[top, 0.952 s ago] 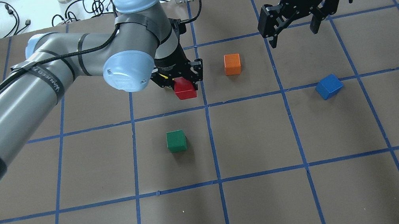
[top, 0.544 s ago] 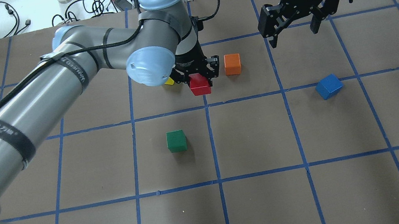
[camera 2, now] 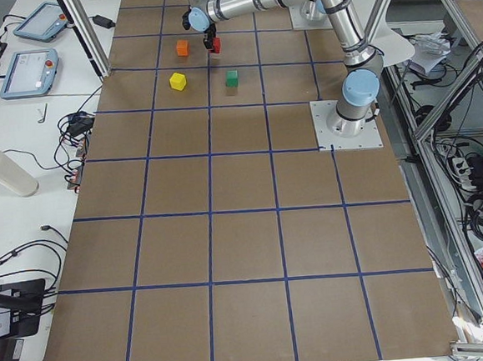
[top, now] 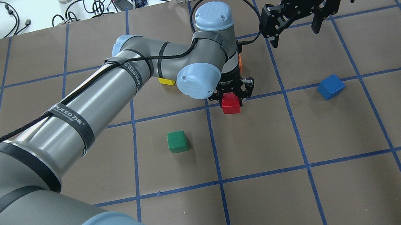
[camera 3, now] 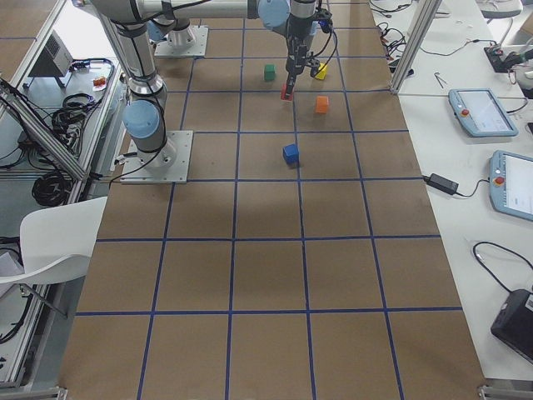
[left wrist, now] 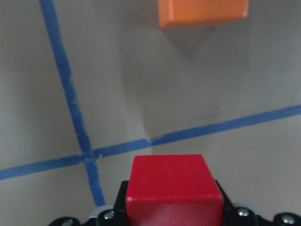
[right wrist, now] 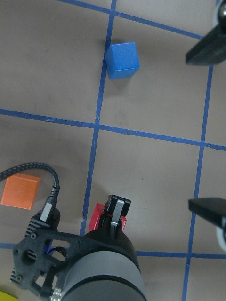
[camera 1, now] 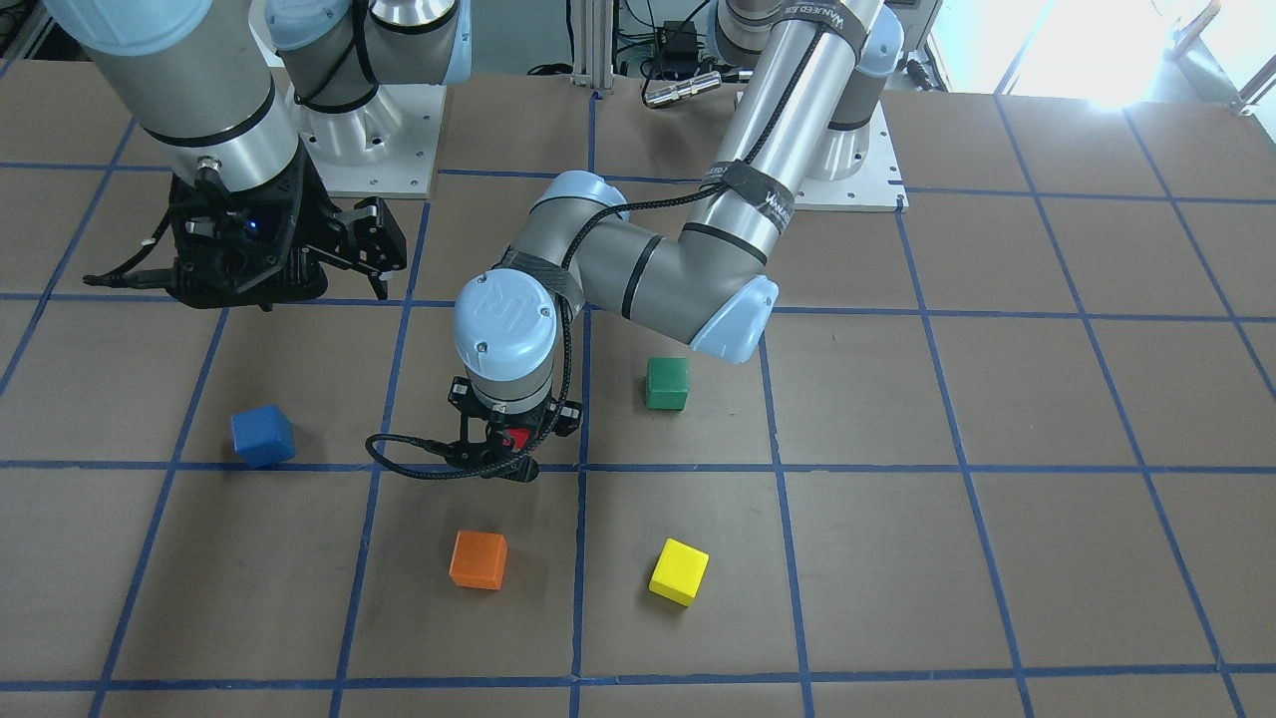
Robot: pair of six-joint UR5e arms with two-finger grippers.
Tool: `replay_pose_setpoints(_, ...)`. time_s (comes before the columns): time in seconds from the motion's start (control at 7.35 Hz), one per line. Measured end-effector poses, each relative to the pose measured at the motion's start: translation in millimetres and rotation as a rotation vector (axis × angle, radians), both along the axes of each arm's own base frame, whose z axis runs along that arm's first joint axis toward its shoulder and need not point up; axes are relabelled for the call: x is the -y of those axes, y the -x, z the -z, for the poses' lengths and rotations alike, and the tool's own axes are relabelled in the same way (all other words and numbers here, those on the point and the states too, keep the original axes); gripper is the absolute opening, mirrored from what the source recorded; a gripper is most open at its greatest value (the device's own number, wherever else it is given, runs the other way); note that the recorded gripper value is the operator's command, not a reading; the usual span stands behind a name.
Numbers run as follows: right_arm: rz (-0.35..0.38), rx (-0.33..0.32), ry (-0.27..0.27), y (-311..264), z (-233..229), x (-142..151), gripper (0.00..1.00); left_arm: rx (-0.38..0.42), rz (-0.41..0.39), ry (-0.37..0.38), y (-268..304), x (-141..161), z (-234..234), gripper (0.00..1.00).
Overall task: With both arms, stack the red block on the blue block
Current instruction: 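Lift the red cube and carry it toward the center of the table, then lower the red cube and open the left gripper to release it, then raise the left gripper away while the right gripper moves over the red cube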
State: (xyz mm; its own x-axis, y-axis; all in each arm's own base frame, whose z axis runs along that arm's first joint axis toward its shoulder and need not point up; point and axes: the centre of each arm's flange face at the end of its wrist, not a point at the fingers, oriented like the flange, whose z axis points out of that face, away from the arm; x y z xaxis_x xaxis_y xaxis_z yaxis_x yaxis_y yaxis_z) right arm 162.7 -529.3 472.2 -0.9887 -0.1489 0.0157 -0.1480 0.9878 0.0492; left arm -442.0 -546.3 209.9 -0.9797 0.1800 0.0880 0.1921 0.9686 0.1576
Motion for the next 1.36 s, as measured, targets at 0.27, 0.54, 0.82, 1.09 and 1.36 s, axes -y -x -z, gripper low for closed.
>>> replay_pose_setpoints(0.27, 0.0, 0.0, 0.001, 0.0, -0.1, 0.1, 1.0, 0.009, -0.006, -0.01, 1.2, -5.9, 7.3, 1.0)
replay_pose_setpoints(0.54, 0.0, 0.0, 0.001, 0.0, 0.1, 0.3, 1.0, 0.01, -0.006, -0.006, 0.5, -7.9, 1.6, 1.0)
replay_pose_setpoints(0.82, 0.0, -0.002, -0.005, 0.1, 1.9, 0.0, 1.0, 0.04, -0.008, 0.01, -14.7, -8.0, -27.9, 1.0)
replay_pose_setpoints(1.09, 0.005, -0.001, -0.025, 0.0, 13.0, -3.1, 1.0, 0.131, -0.07, 0.058, -95.5, 20.2, -84.9, 1.0)
replay_pose_setpoints(1.36, 0.078, 0.013, -0.036, -7.9, 41.0, -8.8, 1.0, 0.139, -0.138, 0.091, -200.8, 48.7, -139.1, 1.0)
